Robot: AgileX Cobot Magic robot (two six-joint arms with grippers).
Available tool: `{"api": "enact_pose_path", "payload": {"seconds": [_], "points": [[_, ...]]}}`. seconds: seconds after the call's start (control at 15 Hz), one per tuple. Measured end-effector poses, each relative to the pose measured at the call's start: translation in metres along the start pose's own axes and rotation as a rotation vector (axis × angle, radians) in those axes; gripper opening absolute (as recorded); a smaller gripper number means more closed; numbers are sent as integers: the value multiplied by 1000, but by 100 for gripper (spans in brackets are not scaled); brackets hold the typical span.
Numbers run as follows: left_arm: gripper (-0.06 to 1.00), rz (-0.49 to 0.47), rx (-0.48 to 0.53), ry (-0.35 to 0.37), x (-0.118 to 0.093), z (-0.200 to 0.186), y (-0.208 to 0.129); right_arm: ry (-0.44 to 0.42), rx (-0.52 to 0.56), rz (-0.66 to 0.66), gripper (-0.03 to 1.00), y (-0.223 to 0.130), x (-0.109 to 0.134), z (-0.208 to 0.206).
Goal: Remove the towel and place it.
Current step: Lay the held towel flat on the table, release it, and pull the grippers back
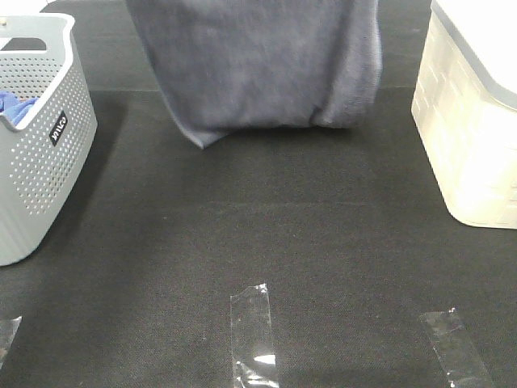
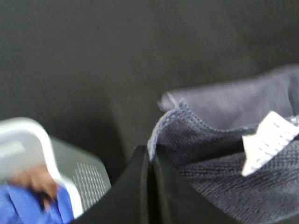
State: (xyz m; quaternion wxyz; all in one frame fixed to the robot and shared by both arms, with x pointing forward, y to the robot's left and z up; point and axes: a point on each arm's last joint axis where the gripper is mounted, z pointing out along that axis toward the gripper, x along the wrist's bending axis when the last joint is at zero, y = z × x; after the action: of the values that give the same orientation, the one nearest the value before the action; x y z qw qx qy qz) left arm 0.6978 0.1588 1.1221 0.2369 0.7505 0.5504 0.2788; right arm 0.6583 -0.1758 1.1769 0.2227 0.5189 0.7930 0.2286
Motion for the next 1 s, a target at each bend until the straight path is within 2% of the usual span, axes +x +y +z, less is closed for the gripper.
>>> {"api": "enact_pose_path", "payload": {"seconds": [0.13,0.27,0.47,0.8,0.87,1.0], "points": [[0,-7,123,-14,0,-1,-11,63,47,17,0,-7,5,11],[0,-15,150,-15,4,-4,-14,92,123,23,0,-22,10,21],[0,-42,203,-78,0,-21,-30,114,242,26,0,-54,15,25],[0,-72,393,-166,-7,-52,-99,254,430,89,0,-120,35,20],[0,-72,393,-166,-7,-52,-99,254,430,89,0,-120,35,20],[0,-116,467,-238,-13,-70,-133,290,501,110,0,-155,43,9]]}}
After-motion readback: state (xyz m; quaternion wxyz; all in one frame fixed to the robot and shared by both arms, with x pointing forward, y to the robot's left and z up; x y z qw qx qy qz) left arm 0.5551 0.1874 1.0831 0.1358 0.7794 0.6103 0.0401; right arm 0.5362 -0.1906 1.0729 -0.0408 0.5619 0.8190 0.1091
